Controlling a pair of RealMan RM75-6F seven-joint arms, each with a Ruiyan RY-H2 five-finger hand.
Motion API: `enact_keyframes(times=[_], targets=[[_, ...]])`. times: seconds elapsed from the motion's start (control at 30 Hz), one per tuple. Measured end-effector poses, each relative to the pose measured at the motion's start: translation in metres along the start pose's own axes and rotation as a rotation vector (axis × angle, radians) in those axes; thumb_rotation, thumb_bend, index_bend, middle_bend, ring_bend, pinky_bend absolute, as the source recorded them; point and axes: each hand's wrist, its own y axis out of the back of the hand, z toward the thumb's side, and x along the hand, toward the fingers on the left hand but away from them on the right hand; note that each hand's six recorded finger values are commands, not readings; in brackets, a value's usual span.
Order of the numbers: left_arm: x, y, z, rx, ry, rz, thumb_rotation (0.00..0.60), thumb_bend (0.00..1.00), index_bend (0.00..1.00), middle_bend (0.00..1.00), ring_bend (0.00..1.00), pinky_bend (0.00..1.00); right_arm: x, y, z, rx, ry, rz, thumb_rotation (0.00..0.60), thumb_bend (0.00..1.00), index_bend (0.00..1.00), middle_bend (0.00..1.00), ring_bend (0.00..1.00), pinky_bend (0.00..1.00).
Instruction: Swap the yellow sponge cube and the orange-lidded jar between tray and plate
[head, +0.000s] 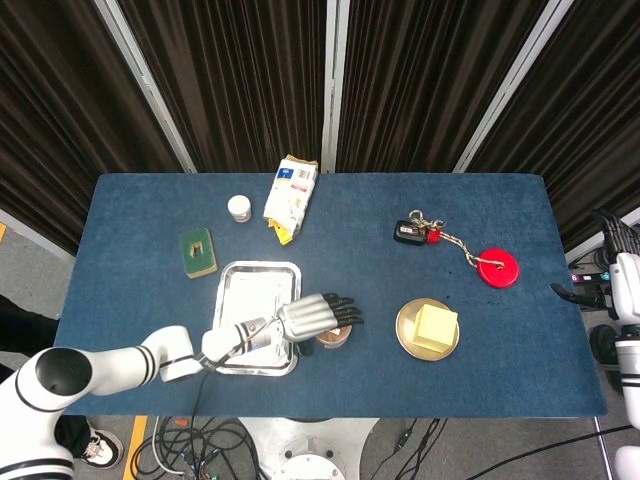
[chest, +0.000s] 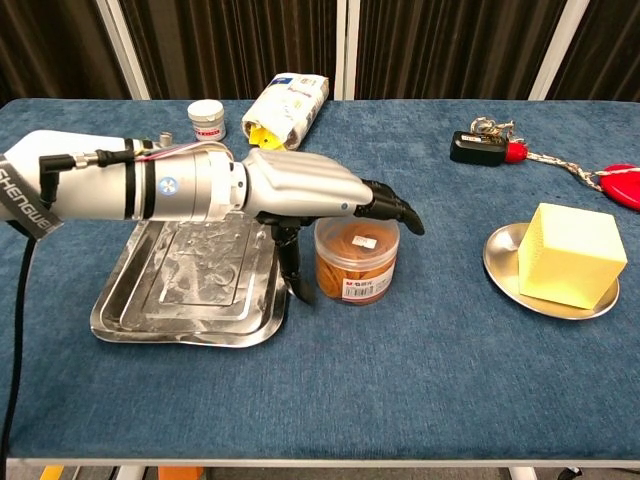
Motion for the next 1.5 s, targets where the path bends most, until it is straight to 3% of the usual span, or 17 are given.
enact_keyframes(times=[0.2,0.63,0.87,1.07,1.33,1.5], targets=[[0.001,0.002,-0.002,0.000,-0.001,0.015,0.600,0.21,0.24,0.18,0.09,0.30,-0.001,0.000,0.001,0.001,-0.003,-0.002,0.600,0.00,0.00,0.00,0.00,0.00],[-0.001,0.012,-0.002,-0.015,-0.006,0.072,0.600,0.29,0.38,0.39,0.30,0.52,-0.001,0.000,-0.002,0.007,-0.020,-0.002,0.600,0.00,0.00,0.00,0.00,0.00],[-0.018,0.033,-0.011,0.000,0.012,0.097,0.600,0.28,0.38,0.39,0.30,0.52,-0.001,0.000,0.001,0.009,-0.015,-0.005,0.600,0.00,0.00,0.00,0.00,0.00],[-0.060,0.045,-0.040,0.025,0.118,0.110,0.600,0.28,0.37,0.39,0.30,0.51,-0.001,-0.002,0.002,0.018,-0.010,0.001,0.600,0.00,0.00,0.00,0.00,0.00],[-0.098,0.016,-0.066,-0.011,0.241,0.104,0.600,0.24,0.35,0.36,0.28,0.49,-0.001,-0.011,0.007,0.028,-0.004,0.020,0.600,0.00,0.00,0.00,0.00,0.00],[-0.101,-0.002,-0.077,-0.050,0.269,0.094,0.600,0.16,0.30,0.23,0.15,0.38,-0.002,-0.016,0.010,0.043,-0.004,0.032,0.600,0.00,0.00,0.00,0.00,0.00]])
